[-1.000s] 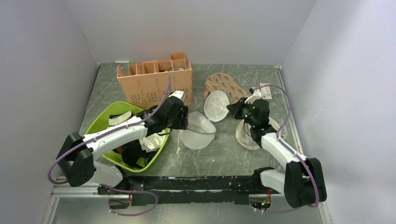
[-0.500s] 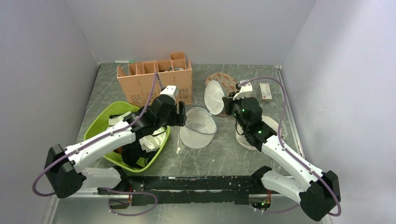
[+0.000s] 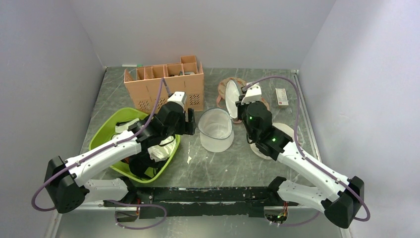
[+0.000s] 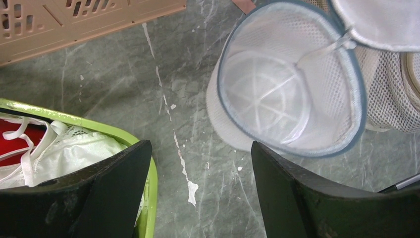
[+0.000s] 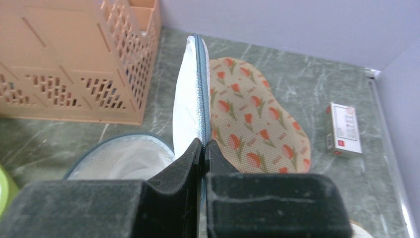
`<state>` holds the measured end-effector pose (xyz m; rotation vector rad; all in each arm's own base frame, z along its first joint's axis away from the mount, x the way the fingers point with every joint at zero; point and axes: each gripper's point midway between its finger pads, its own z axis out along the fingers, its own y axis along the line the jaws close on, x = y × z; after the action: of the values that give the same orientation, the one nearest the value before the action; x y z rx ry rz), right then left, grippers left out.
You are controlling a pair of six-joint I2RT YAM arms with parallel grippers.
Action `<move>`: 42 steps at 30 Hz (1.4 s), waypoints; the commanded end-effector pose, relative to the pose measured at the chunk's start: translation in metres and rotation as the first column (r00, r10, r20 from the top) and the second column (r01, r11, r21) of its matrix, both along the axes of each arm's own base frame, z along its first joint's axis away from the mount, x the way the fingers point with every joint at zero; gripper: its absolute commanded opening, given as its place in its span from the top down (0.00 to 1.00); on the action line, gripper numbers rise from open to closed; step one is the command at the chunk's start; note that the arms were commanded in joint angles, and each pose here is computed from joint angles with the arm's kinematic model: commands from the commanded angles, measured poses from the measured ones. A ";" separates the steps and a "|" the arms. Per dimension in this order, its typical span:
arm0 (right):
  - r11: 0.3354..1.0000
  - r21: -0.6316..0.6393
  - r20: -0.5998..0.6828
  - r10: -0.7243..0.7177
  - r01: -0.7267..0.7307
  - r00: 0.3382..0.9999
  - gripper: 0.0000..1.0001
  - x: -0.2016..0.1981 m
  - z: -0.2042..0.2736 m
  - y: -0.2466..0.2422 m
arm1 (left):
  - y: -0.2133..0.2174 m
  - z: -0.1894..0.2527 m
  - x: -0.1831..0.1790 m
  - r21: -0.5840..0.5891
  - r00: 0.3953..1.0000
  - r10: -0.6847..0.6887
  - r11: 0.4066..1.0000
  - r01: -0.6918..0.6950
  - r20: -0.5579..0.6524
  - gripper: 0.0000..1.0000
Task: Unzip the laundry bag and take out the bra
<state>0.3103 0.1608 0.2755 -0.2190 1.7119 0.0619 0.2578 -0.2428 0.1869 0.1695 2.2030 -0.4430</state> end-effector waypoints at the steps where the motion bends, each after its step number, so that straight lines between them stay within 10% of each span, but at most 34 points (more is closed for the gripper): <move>1: 0.990 -0.086 0.022 -0.108 0.109 0.994 1.00 0.004 0.016 -0.016 | 0.004 0.009 -0.001 -0.011 0.999 0.022 1.000 -0.022 0.023 0.15; 17: 0.920 -0.371 -0.526 -0.093 -0.129 0.845 1.00 -0.056 -0.089 0.012 | -0.001 0.003 0.001 -0.013 1.000 0.017 1.000 -0.017 0.010 0.15; 42: 0.921 -0.014 -0.739 0.252 -0.389 0.625 0.98 -0.051 -0.184 0.162 | 0.049 0.037 -0.012 -0.081 0.980 0.174 0.983 -0.167 0.095 0.14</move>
<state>0.2612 0.2957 0.1062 -0.7036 2.4649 0.1687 0.2494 -0.2089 0.2157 0.0156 2.1118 -0.4351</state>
